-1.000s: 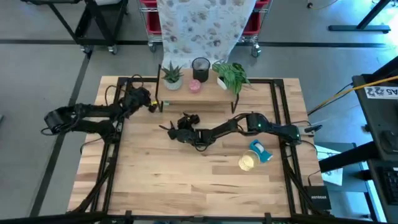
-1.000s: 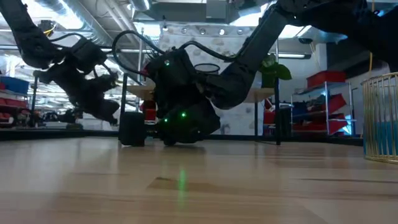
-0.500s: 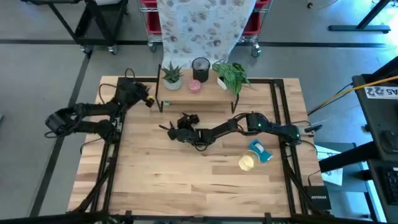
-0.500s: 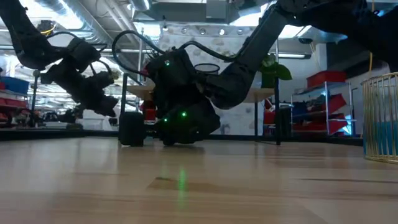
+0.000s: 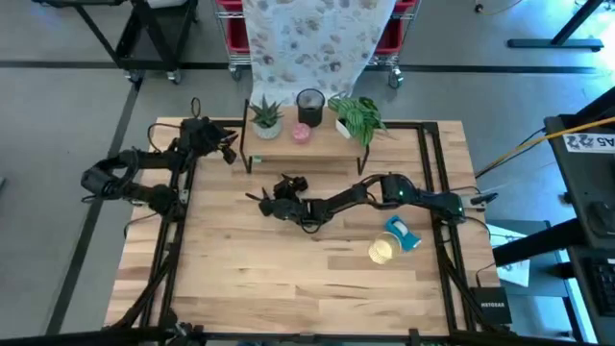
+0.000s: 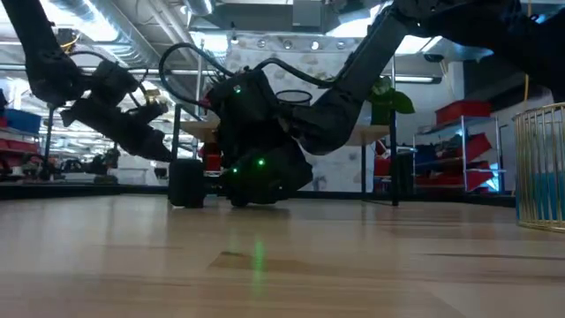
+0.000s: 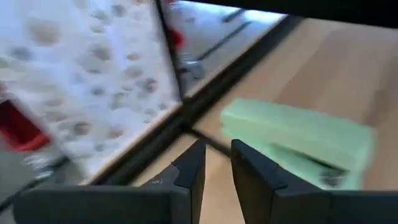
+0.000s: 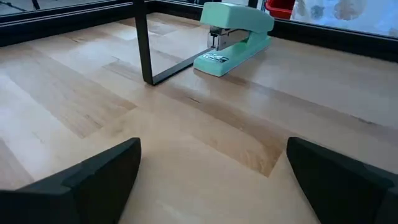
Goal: Stock shelves
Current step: Remove the light blue stapler under the shelf
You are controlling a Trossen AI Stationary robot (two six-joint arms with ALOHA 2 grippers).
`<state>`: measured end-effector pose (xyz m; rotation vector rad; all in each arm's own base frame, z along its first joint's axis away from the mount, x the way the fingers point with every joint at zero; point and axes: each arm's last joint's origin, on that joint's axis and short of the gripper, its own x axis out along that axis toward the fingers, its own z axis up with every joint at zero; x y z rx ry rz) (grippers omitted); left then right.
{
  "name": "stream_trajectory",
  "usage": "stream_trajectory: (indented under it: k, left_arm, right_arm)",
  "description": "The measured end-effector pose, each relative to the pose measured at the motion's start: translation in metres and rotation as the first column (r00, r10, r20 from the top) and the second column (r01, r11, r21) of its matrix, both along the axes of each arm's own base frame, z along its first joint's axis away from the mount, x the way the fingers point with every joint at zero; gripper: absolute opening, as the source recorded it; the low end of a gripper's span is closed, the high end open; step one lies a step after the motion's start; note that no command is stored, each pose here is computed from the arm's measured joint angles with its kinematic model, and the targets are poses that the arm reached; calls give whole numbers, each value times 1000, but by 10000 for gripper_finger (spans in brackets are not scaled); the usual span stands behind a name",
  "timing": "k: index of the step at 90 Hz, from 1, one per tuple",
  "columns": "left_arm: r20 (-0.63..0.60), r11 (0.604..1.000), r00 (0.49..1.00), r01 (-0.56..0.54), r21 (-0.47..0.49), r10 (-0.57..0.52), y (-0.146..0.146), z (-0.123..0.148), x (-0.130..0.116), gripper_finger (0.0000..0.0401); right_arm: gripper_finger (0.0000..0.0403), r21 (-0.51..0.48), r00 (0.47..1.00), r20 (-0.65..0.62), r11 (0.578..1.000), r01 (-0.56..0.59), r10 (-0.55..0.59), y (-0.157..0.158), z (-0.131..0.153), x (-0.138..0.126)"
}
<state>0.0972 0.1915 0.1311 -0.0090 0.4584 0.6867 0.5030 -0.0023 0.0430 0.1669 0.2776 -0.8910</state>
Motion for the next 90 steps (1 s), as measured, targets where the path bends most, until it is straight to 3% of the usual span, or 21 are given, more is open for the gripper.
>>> stream_trajectory:
  k: [27,42,72,90]
  left_arm:
    - [38,980,994,110,-168,-105,18,-26,3,60]
    - [53,984,991,132,-123,-127,24,-28,6,60]
    - [83,983,990,127,-129,-117,26,-31,12,60]
    - [151,972,984,127,-199,-98,28,-28,15,60]
  right_arm:
    - [388,4,1000,2,1000,-12,12,0,0,0]
    - [388,7,1000,1,1000,-17,17,0,0,0]
    - [388,6,1000,10,1000,-17,17,0,1,1]
    - [388,8,1000,18,1000,-21,21,0,1,1]
